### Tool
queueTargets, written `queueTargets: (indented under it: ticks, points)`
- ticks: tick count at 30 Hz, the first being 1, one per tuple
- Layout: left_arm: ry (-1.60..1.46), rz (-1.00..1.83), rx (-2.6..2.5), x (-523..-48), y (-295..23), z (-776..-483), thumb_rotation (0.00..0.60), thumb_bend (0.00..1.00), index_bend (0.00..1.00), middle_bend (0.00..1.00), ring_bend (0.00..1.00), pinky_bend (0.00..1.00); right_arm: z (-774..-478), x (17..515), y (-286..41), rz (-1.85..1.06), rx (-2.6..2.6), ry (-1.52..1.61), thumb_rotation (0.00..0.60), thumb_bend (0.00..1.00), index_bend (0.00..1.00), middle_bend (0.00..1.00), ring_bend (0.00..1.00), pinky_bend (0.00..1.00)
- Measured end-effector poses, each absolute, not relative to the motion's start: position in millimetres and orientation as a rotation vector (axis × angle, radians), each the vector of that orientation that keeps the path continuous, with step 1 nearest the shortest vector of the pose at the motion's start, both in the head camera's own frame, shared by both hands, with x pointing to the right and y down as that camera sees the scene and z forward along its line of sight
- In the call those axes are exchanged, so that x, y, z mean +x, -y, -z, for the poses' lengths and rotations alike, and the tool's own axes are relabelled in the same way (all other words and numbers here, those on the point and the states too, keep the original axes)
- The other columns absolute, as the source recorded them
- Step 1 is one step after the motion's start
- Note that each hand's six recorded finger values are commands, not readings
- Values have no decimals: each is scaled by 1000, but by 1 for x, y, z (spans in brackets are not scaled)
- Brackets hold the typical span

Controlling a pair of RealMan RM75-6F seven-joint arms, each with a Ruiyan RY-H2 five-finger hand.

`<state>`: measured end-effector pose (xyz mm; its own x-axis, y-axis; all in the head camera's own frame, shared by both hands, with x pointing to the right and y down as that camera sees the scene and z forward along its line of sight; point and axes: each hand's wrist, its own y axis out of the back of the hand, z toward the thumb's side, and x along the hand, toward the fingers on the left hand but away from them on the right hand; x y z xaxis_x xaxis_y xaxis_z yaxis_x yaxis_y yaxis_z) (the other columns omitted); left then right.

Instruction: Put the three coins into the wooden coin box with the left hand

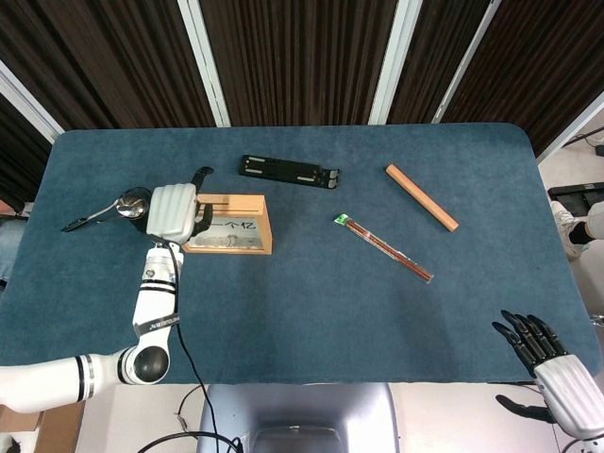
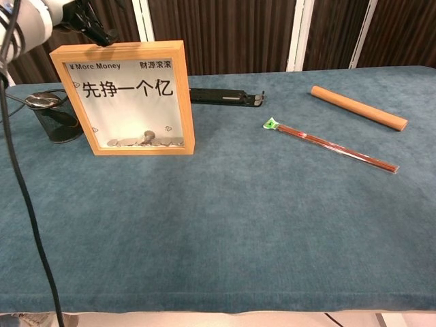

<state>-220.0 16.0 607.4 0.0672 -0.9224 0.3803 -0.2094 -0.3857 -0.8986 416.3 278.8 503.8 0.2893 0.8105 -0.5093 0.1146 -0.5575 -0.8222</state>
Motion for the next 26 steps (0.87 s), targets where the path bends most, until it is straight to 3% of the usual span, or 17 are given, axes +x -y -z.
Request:
queueTargets:
  ticks: [2, 3, 5, 7, 9, 11, 18, 21, 26]
  points:
    - [-1128, 1344, -1697, -221, -23, -601, 600, 447, 188, 879, 918, 960, -504, 416, -279, -1306, -1881, 824, 600, 134, 0, 0, 0, 0]
    - [-1110, 1330, -1711, -222, -30, -596, 600, 442, 166, 714, 770, 851, -504, 416, -280, -1307, -1880, 821, 600, 134, 0, 0, 0, 0]
    - [-1068, 1311, -1742, -226, -46, -589, 600, 431, 97, 335, 350, 491, -505, 416, -281, -1316, -1878, 814, 600, 134, 0, 0, 0, 0]
    - [-999, 1294, -1791, -236, -74, -581, 600, 420, 49, 150, 120, 271, -508, 415, -282, -1331, -1875, 799, 600, 134, 0, 0, 0, 0]
    - [-932, 1282, -1843, -247, -108, -576, 600, 400, 20, 48, 21, 165, -511, 414, -284, -1346, -1871, 778, 600, 134, 0, 0, 0, 0]
    - [-886, 1280, -1871, -262, -137, -573, 600, 385, 2, 4, 0, 114, -514, 411, -286, -1357, -1865, 757, 600, 134, 0, 0, 0, 0]
    - [-889, 1339, -1777, -360, -236, -564, 600, 384, 0, 0, 0, 47, -524, 402, -291, -1405, -1813, 708, 600, 134, 0, 0, 0, 0]
    - [-902, 1366, -1697, -397, -261, -559, 600, 375, 0, 0, 0, 38, -527, 398, -293, -1414, -1800, 698, 600, 134, 0, 0, 0, 0]
    - [-947, 1377, -1725, -419, -287, -550, 600, 376, 0, 0, 0, 36, -529, 397, -294, -1421, -1795, 704, 600, 134, 0, 0, 0, 0]
